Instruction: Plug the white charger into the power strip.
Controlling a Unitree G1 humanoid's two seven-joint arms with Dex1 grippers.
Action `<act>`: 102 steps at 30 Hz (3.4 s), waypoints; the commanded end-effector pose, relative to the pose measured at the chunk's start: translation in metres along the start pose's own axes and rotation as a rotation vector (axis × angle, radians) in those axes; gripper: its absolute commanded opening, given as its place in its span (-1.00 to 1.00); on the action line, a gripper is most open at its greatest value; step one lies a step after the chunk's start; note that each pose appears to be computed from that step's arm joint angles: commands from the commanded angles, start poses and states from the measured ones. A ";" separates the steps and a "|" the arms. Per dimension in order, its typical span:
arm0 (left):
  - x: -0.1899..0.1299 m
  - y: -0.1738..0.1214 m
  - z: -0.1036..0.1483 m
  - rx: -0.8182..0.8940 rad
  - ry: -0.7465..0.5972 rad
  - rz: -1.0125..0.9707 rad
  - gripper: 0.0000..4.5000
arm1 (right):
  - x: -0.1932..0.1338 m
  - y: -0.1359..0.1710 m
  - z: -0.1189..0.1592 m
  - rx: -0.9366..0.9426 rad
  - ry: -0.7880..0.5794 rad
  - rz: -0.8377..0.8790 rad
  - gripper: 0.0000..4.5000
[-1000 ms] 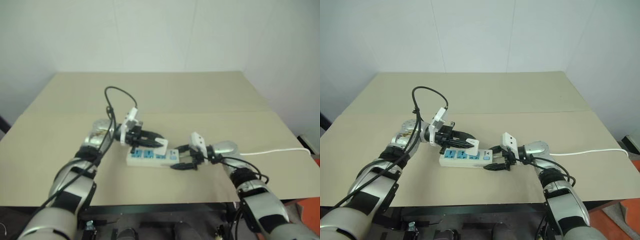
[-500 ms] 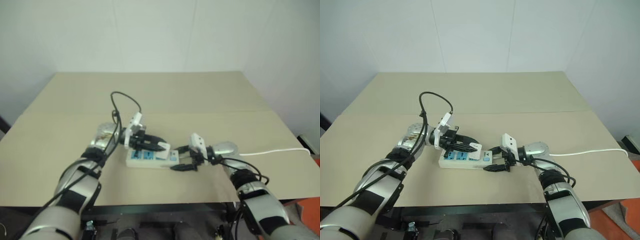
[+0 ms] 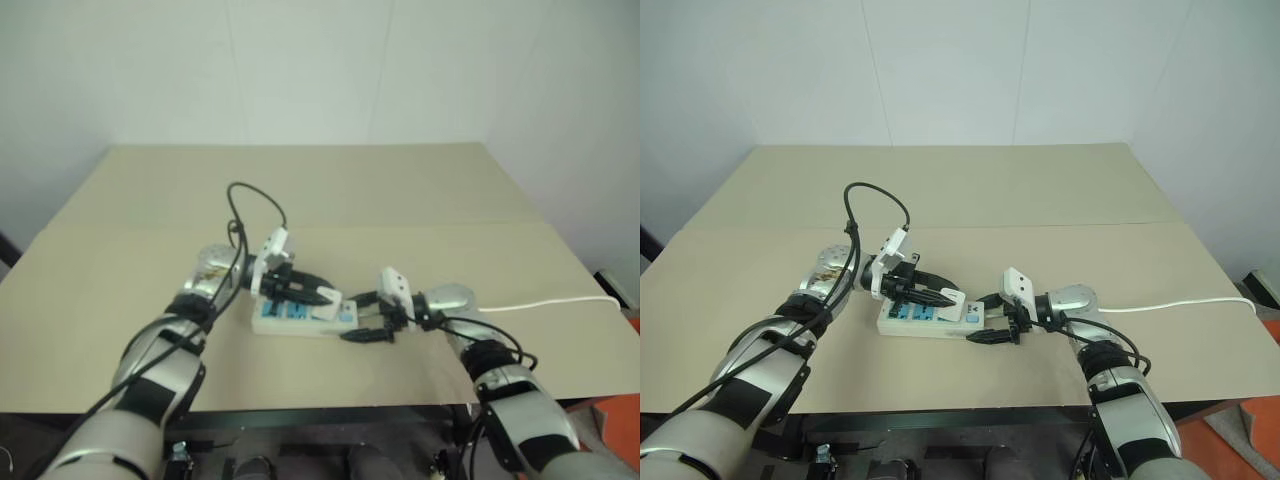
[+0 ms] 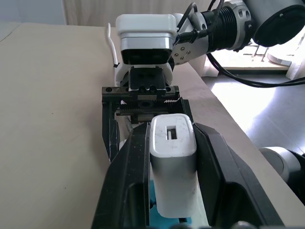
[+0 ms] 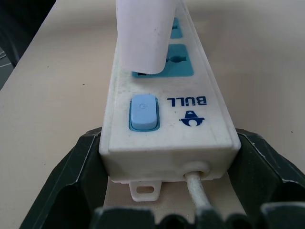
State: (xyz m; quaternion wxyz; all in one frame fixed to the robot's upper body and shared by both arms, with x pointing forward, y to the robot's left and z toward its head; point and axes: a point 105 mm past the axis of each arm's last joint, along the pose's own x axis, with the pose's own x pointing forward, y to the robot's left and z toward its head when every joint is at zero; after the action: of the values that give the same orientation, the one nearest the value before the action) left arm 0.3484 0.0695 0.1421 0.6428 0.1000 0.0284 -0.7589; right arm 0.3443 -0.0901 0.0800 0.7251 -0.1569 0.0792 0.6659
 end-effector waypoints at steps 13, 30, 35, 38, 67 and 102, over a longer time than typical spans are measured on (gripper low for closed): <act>-0.026 -0.022 -0.034 -0.023 0.034 0.051 -0.55 | 0.005 0.012 -0.010 0.013 0.028 0.026 0.52; -0.018 -0.031 -0.056 0.013 0.193 -0.019 -0.55 | 0.004 0.010 -0.015 0.018 0.043 -0.006 0.52; -0.018 -0.031 -0.062 -0.043 0.184 -0.002 -0.55 | 0.006 0.010 -0.015 0.017 0.047 -0.009 0.52; -0.018 -0.029 -0.059 -0.049 0.150 0.025 -0.23 | 0.006 0.009 -0.016 0.017 0.048 -0.011 0.52; -0.027 -0.025 -0.008 0.076 -0.017 0.058 0.99 | 0.011 0.004 -0.014 0.010 0.043 -0.022 0.52; -0.004 -0.019 -0.026 0.023 0.053 0.022 -0.52 | 0.012 0.002 -0.014 -0.003 0.053 -0.032 0.52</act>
State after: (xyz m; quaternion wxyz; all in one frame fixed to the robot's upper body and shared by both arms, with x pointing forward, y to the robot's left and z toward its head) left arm 0.3361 0.0812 0.1202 0.6603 0.1121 0.0212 -0.7423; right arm 0.3447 -0.0826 0.0742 0.7314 -0.1722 0.0694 0.6562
